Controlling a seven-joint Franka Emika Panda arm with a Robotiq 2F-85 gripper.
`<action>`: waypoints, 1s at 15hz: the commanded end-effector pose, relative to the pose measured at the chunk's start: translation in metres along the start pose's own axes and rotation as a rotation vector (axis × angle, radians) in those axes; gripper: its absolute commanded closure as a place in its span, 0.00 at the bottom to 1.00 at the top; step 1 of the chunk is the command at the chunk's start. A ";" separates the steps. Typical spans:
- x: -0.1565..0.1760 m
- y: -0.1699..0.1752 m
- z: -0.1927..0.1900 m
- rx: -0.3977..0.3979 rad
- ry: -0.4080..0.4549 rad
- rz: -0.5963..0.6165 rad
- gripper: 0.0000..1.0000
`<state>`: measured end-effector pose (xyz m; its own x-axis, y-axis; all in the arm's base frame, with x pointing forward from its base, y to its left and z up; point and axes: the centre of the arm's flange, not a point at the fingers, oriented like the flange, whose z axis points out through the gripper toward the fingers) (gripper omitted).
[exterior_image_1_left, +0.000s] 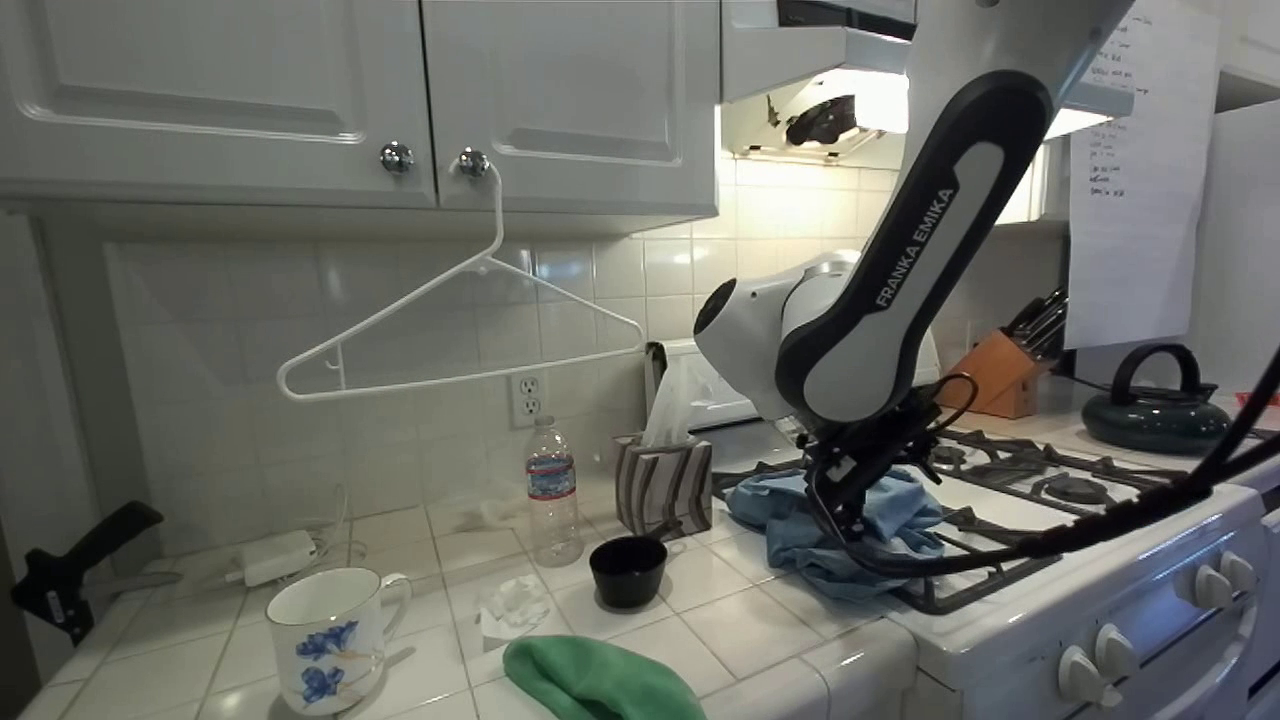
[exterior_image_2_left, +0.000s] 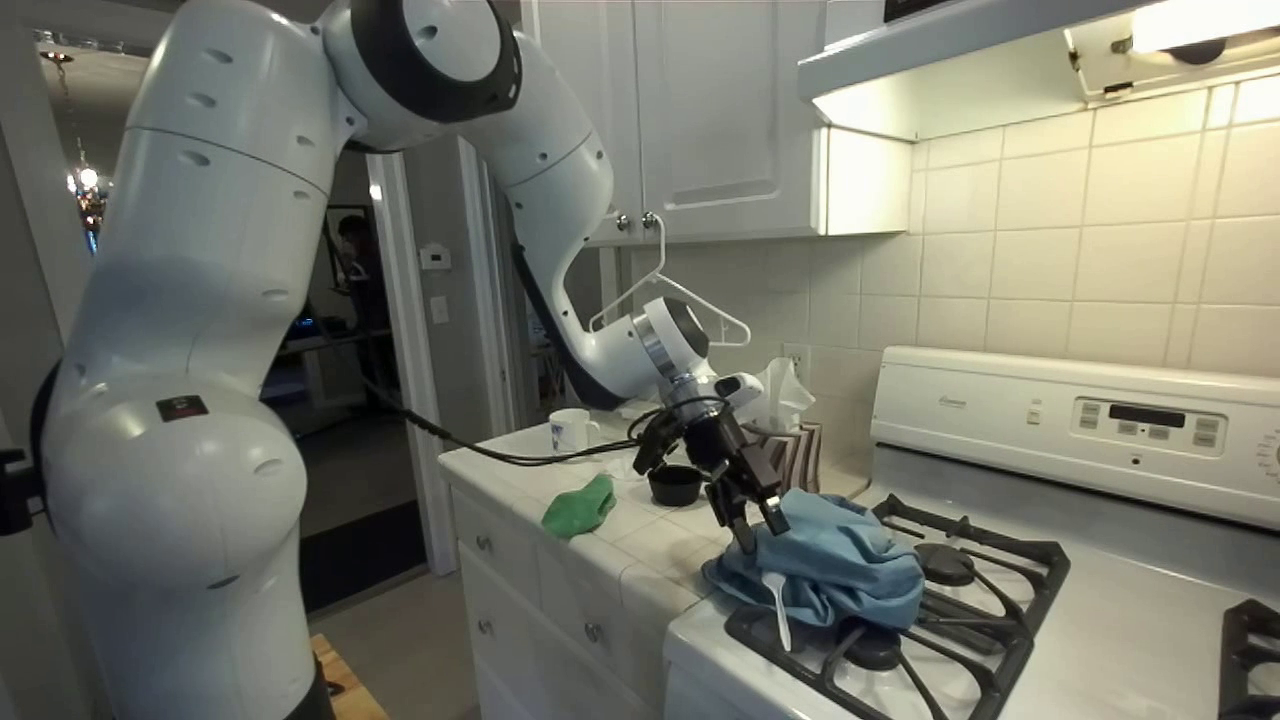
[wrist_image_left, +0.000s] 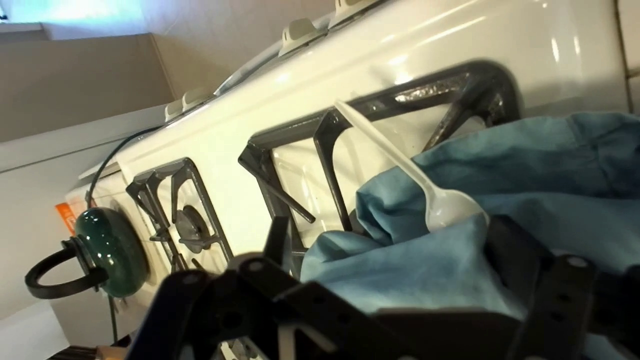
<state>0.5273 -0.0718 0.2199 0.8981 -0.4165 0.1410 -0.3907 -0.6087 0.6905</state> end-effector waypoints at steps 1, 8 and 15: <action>-0.012 0.001 0.001 0.026 -0.071 -0.095 0.00; -0.008 0.031 0.003 0.046 -0.116 -0.108 0.00; 0.002 0.042 0.031 0.046 -0.126 -0.030 0.00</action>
<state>0.5119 -0.1139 0.2335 0.8910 -0.4537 0.0154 -0.3413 -0.6473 0.6816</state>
